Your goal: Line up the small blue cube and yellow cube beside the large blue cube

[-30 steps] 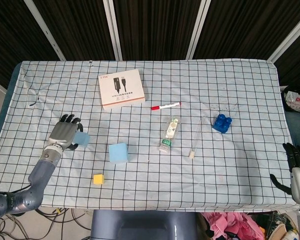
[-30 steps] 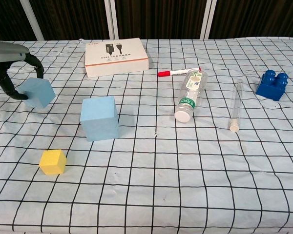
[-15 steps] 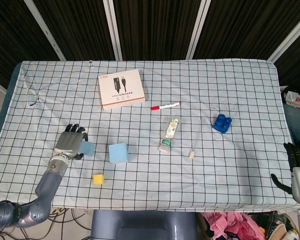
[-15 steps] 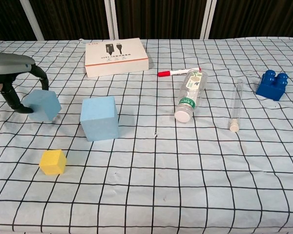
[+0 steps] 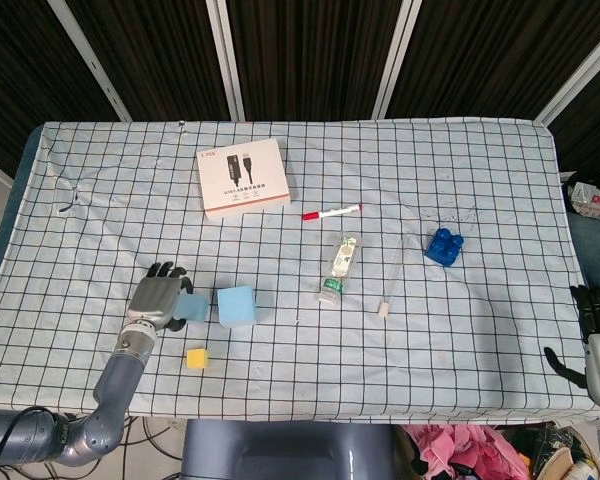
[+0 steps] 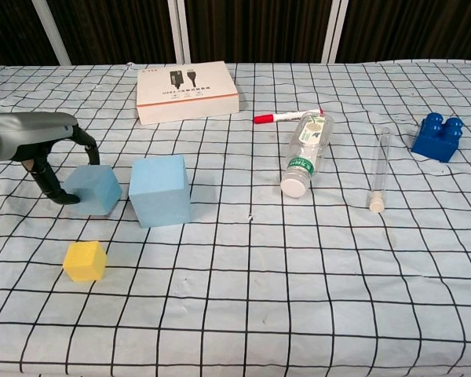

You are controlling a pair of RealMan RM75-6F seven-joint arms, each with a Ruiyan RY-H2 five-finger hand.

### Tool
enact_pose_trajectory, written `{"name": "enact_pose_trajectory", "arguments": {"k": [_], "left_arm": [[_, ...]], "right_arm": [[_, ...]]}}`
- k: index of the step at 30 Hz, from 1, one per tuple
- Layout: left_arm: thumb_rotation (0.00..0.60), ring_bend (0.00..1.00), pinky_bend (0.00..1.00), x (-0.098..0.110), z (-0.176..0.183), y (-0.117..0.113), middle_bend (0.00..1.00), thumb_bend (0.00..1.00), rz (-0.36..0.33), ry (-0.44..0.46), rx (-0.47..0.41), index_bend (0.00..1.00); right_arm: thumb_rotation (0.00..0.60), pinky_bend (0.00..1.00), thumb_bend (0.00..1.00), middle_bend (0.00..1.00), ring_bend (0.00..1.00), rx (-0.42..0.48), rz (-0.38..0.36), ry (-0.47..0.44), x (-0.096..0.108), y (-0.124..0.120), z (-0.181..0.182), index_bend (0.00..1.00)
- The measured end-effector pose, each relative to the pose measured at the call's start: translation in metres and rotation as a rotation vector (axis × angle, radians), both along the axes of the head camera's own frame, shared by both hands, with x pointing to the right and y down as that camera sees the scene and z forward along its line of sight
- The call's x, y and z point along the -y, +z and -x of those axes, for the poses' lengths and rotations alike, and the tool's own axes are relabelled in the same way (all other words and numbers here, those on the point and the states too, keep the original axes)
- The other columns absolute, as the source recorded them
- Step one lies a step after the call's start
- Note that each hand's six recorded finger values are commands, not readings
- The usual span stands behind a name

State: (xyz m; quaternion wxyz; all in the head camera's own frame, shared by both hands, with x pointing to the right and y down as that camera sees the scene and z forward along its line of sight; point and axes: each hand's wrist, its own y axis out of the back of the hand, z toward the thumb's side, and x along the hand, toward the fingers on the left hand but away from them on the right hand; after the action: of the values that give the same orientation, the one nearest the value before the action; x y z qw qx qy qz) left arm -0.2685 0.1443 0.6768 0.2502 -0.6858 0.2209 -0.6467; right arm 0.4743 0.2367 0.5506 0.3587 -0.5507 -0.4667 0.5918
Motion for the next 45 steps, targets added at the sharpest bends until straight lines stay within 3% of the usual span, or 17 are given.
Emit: {"name": "enact_pose_trajectory", "arguments": {"k": [12,27,45], "left_arm": [[0.6,0.0,0.0,0.003,-0.024,0.013,0.16,0.27,-0.025,-0.014,0.015,0.46],[0.6,0.0,0.0,0.023,-0.053,0.018,0.16,0.27,-0.039,-0.004,-0.013,0.46],[0.6,0.0,0.0,0.02,-0.054,0.022,0.16,0.27,0.033,0.107,-0.071,0.46]], "right_arm": [[0.6,0.11,0.19,0.06,0.0,0.001,0.001,-0.001,0.0,0.001,-0.001,0.01],[0.6,0.11,0.19,0.06,0.0,0.0,0.005,-0.003,0.0,0.002,0.0,0.01],[0.6,0.11,0.19,0.06,0.0,0.001,0.005,-0.013,0.0,0.003,0.003,0.01]]}}
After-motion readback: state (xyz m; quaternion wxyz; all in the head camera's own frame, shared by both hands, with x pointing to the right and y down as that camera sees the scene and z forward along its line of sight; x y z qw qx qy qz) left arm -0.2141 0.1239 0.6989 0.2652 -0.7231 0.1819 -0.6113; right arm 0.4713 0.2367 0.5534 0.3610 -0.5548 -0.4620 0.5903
